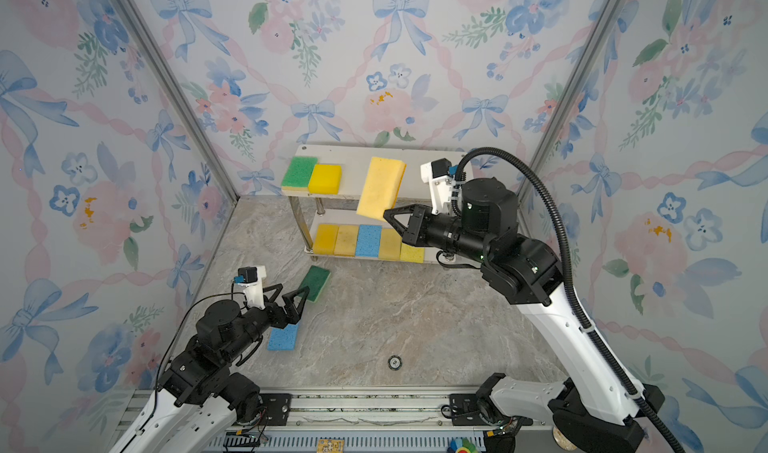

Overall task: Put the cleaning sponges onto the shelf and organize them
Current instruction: 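Carry the pale sponge to the top shelf with right gripper while left draws back, then lower the pale yellow sponge onto the top shelf beside the bright yellow sponge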

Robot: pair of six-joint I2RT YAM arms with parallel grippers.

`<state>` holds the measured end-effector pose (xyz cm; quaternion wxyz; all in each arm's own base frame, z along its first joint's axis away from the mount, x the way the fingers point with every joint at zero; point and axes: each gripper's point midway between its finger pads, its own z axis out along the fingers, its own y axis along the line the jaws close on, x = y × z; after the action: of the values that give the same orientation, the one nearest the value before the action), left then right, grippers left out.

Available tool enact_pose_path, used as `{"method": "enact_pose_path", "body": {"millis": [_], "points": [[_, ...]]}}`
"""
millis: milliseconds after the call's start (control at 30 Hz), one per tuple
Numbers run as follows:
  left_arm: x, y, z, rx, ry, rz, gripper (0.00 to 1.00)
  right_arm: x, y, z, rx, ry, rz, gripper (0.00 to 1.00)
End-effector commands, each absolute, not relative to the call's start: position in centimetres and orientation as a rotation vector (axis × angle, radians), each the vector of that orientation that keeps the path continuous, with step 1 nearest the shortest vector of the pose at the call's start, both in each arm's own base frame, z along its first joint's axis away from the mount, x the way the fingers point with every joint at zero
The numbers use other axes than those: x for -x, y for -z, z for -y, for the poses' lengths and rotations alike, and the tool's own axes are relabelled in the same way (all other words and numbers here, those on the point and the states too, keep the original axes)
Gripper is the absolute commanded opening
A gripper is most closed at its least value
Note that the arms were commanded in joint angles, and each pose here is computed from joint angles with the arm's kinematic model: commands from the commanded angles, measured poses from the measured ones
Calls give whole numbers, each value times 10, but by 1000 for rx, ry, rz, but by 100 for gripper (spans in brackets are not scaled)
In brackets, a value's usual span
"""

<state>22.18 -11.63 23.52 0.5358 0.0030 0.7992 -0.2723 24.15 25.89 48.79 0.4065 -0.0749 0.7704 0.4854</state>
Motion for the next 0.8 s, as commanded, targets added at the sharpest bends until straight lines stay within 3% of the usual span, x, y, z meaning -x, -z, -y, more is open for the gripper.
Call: {"method": "enact_pose_path", "body": {"millis": [0,400,767], "points": [[-223,-231,119,-30,646,-1912,98,-244,-514,-267,198,-1314,-1872,8],[-223,-228,121,-37,647,-1925,98,-267,-513,-307,183,-1501,-1923,8],[-224,-229,117,-23,636,-1917,98,-274,-507,-316,187,-1529,-1983,8]]}}
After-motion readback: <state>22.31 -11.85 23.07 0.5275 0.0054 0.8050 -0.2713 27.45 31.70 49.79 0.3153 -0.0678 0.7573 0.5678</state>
